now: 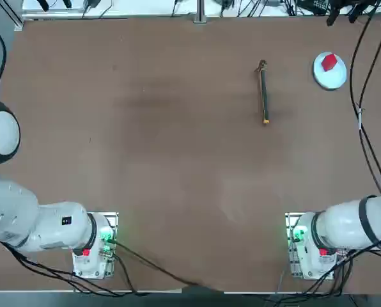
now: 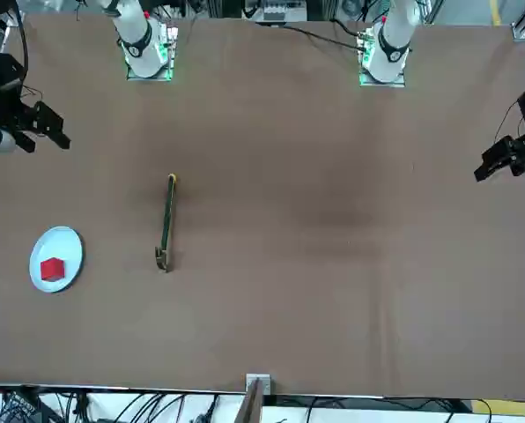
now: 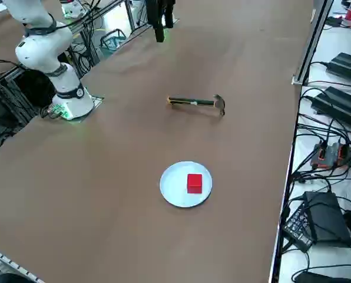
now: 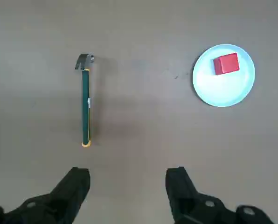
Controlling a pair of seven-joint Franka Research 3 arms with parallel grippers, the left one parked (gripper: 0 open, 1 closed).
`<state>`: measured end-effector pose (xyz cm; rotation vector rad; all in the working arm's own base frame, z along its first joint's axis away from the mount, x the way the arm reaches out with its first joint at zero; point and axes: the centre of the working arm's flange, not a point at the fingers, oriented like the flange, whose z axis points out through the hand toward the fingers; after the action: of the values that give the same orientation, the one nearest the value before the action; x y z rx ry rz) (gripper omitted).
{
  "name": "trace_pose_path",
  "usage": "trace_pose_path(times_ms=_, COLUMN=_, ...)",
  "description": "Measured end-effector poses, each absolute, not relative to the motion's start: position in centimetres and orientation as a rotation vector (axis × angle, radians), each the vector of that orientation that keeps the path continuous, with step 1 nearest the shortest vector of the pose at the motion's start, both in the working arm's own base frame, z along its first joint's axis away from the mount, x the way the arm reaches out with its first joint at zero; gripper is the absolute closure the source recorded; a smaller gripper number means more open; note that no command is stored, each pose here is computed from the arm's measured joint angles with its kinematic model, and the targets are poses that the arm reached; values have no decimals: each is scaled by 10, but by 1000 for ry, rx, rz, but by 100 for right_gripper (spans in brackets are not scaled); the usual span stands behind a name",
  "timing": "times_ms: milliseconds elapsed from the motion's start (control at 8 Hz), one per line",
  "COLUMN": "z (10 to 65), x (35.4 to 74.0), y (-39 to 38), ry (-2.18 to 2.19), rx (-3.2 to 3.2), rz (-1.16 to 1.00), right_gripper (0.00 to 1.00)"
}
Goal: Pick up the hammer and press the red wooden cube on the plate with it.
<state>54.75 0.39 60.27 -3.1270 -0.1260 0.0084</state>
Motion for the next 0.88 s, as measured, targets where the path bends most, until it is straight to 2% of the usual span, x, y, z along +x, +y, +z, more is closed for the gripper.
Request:
trace_pose_path(times_ms=500, z=597, x=552, y=0, ry=-70, rx=-3124, rz=33, right_gripper=0)
trace_pose_path(times_ms=875, z=524, x=587, y=47, ry=88, rx=-3067, rz=41, right_gripper=0)
